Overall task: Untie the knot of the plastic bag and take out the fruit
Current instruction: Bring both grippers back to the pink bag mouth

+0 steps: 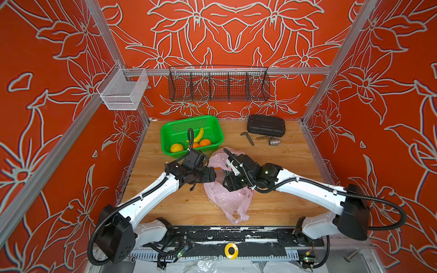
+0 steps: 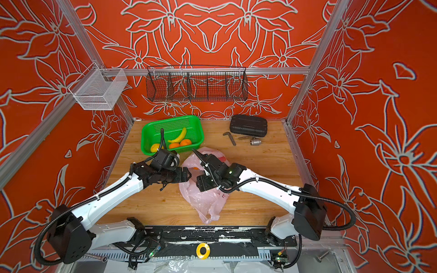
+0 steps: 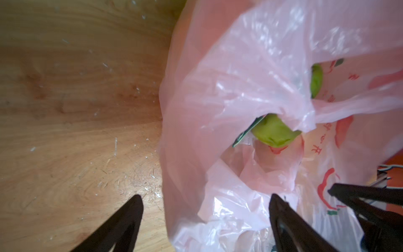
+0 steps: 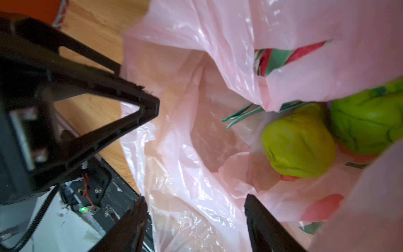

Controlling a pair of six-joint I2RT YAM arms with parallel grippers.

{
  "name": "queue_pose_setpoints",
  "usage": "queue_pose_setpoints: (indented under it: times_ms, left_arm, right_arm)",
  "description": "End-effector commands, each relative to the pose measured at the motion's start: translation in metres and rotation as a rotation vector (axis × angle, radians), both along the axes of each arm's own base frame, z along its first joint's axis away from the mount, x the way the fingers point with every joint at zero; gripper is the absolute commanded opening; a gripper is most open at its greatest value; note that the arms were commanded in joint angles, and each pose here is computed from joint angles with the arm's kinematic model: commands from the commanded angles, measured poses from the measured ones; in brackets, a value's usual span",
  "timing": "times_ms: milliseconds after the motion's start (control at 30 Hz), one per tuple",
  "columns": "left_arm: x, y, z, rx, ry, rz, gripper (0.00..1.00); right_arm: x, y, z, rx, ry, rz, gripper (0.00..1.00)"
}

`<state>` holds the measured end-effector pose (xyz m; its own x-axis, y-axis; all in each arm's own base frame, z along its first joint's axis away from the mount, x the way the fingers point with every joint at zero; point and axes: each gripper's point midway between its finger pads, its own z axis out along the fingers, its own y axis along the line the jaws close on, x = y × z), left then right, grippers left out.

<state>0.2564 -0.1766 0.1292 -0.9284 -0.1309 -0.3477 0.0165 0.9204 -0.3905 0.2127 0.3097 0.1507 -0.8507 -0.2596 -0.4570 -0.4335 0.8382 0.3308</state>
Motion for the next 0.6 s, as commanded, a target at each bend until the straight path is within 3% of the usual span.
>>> queue_pose_setpoints:
  times_ms: [0, 333, 567]
  left_arm:
    - [0.005, -0.008, -0.008, 0.029, -0.001, -0.006, 0.89]
    - [0.003, -0.016, -0.046, 0.125, 0.068, -0.038, 0.88]
    - [-0.012, -0.019, -0.061, 0.113, 0.109, -0.06, 0.86]
  right_arm:
    - [0.013, -0.014, -0.004, -0.097, -0.067, -0.044, 0.75]
    - [0.05, -0.051, -0.036, -0.355, -0.204, -0.181, 0.88]
    - [0.063, -0.048, -0.058, -0.369, -0.198, -0.232, 0.92]
